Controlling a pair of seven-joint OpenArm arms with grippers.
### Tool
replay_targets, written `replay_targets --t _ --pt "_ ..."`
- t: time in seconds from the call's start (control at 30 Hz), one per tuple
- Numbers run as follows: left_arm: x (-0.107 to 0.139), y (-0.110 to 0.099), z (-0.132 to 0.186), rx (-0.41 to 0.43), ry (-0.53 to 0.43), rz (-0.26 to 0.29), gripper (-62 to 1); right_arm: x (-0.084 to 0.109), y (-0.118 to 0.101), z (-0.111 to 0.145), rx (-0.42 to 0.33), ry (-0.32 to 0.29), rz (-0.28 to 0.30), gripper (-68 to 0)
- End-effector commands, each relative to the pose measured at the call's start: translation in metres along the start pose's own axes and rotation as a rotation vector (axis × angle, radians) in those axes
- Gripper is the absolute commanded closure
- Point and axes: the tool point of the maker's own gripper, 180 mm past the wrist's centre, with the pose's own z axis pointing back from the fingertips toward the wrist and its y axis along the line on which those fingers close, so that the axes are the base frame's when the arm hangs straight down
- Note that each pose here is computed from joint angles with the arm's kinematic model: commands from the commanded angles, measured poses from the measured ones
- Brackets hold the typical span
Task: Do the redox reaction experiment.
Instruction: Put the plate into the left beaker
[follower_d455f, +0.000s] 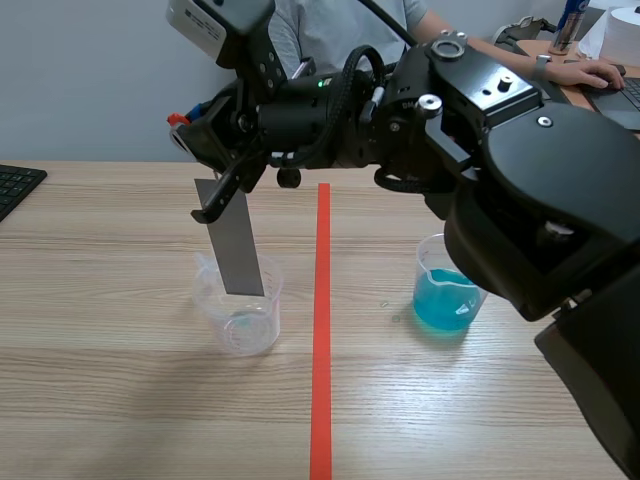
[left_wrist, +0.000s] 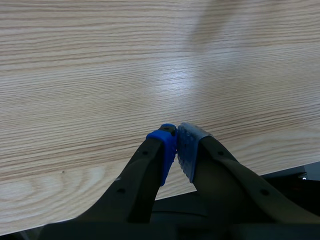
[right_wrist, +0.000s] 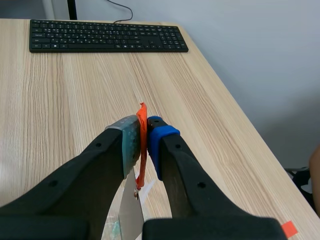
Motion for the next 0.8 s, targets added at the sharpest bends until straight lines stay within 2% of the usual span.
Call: replay_targets --t 0.0,0.17,0.37,0.53,0.77 --pt "0.004 -0.002 0.000 -0.007 -0.017 0.004 -4.6 0.012 -0.008 -0.001 -0.013 -0.042 0.027 -1.1" --pt "0.004 -0.002 0.000 -0.007 -0.017 0.004 -4.6 -0.004 -0.011 -0.003 -0.018 -0.037 0.034 -1.1" --pt "0.004 -0.002 0.000 -0.007 -0.017 0.004 -4.6 -0.022 -0.007 -0.007 -0.021 0.003 0.088 -1.1" --pt "0.004 -0.002 0.000 -0.007 -0.017 0.005 -4.6 -0.028 -0.009 -0.007 -0.027 0.024 0.119 -1.1" --pt "0.004 -0.002 0.000 -0.007 -0.017 0.005 -4.6 -0.028 -0.008 -0.007 -0.022 0.027 0.122 -13.8"
